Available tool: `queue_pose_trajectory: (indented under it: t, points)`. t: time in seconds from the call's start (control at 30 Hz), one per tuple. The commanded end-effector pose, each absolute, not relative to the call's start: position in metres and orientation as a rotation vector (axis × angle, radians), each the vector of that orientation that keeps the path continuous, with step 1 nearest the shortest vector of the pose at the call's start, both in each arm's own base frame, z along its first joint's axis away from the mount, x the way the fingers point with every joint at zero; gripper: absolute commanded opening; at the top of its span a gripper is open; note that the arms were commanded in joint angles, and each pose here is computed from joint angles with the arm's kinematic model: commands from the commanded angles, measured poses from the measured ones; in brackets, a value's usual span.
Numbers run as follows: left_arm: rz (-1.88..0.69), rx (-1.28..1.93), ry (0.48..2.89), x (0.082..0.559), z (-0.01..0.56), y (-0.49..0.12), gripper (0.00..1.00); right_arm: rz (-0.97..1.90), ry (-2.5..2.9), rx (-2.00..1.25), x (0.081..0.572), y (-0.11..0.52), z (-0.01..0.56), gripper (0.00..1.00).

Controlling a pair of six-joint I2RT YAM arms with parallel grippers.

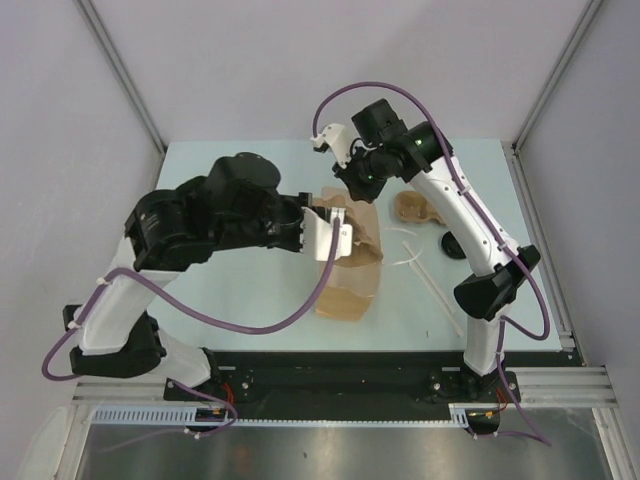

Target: Pack the takeout coffee

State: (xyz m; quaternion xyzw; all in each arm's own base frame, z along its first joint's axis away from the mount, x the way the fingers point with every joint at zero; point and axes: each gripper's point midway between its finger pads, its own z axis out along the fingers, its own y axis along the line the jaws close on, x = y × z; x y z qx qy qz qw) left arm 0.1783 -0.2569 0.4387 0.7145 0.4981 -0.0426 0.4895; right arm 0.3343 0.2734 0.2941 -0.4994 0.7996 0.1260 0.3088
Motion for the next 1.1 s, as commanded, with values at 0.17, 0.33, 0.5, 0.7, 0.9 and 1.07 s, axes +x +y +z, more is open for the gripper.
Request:
queue_pose_trajectory:
  t: [0.17,0.33,0.5,0.7,0.9,1.07]
  points:
    - [0.091,1.864,1.284,0.187,0.413,-0.248,0.00,0.325,1.997,-1.300,0.322,0.278,0.329,0.00]
    - [0.080,1.782,1.261,0.187,0.437,-0.244,0.00,0.306,1.988,-1.299,0.321,0.275,0.331,0.00]
    - [0.051,1.711,1.217,0.179,0.460,-0.230,0.00,0.282,1.958,-1.317,0.325,0.275,0.328,0.00]
    - [0.086,1.745,1.209,0.176,0.453,-0.217,0.00,0.277,1.942,-1.320,0.330,0.278,0.328,0.00]
    - [0.086,1.820,1.197,0.174,0.437,-0.226,0.00,0.276,1.942,-1.319,0.329,0.282,0.331,0.00]
    - [0.107,1.894,1.183,0.174,0.423,-0.237,0.00,0.266,1.941,-1.326,0.326,0.285,0.332,0.00]
